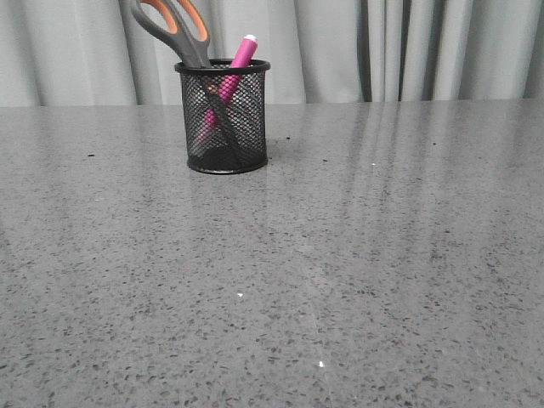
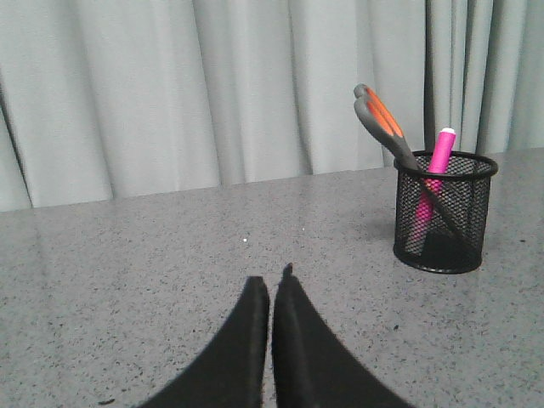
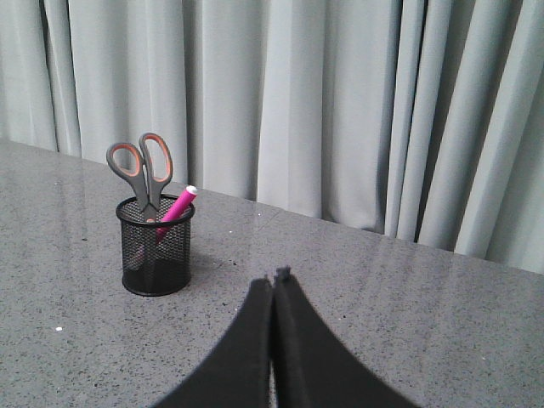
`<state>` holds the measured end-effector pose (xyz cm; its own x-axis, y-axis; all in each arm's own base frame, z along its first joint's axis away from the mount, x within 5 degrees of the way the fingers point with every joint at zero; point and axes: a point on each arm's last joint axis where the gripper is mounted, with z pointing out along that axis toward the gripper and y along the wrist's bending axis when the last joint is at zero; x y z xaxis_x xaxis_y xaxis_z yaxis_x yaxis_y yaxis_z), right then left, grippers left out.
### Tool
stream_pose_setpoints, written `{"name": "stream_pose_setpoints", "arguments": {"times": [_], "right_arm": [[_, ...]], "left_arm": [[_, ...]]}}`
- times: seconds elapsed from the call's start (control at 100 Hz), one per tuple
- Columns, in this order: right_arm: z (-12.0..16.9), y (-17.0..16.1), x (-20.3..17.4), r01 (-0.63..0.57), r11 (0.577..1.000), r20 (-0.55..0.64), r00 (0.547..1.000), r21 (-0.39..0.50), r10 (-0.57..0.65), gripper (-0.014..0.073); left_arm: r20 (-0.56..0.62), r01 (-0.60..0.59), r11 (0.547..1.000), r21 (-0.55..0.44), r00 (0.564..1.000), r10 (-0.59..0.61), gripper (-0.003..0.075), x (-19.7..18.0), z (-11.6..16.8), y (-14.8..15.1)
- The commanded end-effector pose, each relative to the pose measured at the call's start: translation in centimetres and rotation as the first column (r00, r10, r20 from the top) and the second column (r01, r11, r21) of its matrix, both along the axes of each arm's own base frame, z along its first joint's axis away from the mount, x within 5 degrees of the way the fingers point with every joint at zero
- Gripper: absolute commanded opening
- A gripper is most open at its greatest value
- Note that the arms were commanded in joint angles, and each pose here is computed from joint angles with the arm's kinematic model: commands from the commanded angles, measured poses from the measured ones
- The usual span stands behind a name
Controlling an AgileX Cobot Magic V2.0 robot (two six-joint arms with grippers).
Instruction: Put pen and scissors into bin
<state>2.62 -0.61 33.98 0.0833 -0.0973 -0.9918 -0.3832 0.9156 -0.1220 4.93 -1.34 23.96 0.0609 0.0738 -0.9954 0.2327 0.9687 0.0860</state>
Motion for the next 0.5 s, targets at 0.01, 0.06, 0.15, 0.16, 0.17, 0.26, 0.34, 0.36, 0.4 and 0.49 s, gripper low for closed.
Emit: {"name": "stream_pose_setpoints", "arguments": {"times": [0.01, 0.06, 0.15, 0.16, 0.17, 0.26, 0.34, 0.36, 0.4, 0.49], "right_arm": [[1.2, 0.1, -0.1, -0.012, 1.000, 0.070, 0.997, 0.007, 0.011, -0.0070], [1.2, 0.1, -0.1, -0.012, 1.000, 0.070, 0.997, 0.007, 0.011, -0.0070], [1.2, 0.1, -0.1, -0.012, 1.000, 0.070, 0.997, 0.007, 0.011, -0.0070], [1.2, 0.1, -0.1, -0.012, 1.000, 0.070, 0.997, 0.007, 0.011, -0.0070], [1.2, 0.1, -0.1, -0.012, 1.000, 0.070, 0.997, 0.007, 0.011, -0.0070], [1.2, 0.1, -0.1, -0.012, 1.000, 0.070, 0.997, 0.007, 0.011, -0.0070], [1.2, 0.1, -0.1, -0.012, 1.000, 0.070, 0.997, 0.007, 0.011, -0.0070], [1.2, 0.1, -0.1, -0.012, 1.000, 0.070, 0.997, 0.007, 0.011, -0.0070], [1.2, 0.1, -0.1, -0.012, 1.000, 0.070, 0.997, 0.007, 0.011, -0.0070], [1.2, 0.1, -0.1, -0.012, 1.000, 0.070, 0.997, 0.007, 0.011, -0.0070]], "left_arm": [[0.095, -0.013, 0.999, -0.030, 0.995, 0.016, -0.0019, -0.4, -0.1, 0.2], [0.049, -0.011, 1.000, -0.005, 0.999, 0.012, -0.0019, -0.2, -0.8, 0.2], [-0.067, -0.006, 0.998, 0.066, 0.998, 0.011, -0.0019, -0.2, -2.1, 0.1], [-0.075, -0.005, 0.998, 0.068, 0.997, 0.010, -0.0019, -0.2, -2.2, 0.1], [-0.089, -0.002, 0.997, 0.073, 0.996, 0.009, -0.0019, -0.2, -2.3, 0.1], [-0.137, 0.001, 0.996, 0.087, 0.990, 0.011, -0.0019, -0.2, -2.8, 0.1], [-0.164, 0.004, 0.996, 0.092, 0.986, 0.011, -0.0019, -0.1, -3.6, 0.0], [-0.171, 0.004, 0.996, 0.094, 0.985, 0.012, -0.0019, -0.1, -3.8, 0.0], [-0.184, 0.006, 0.995, 0.096, 0.983, 0.012, -0.0019, 0.0, -4.3, 0.0], [-0.223, 0.010, 0.994, 0.106, 0.975, 0.014, -0.0019, 0.1, -5.5, 0.0]]}}
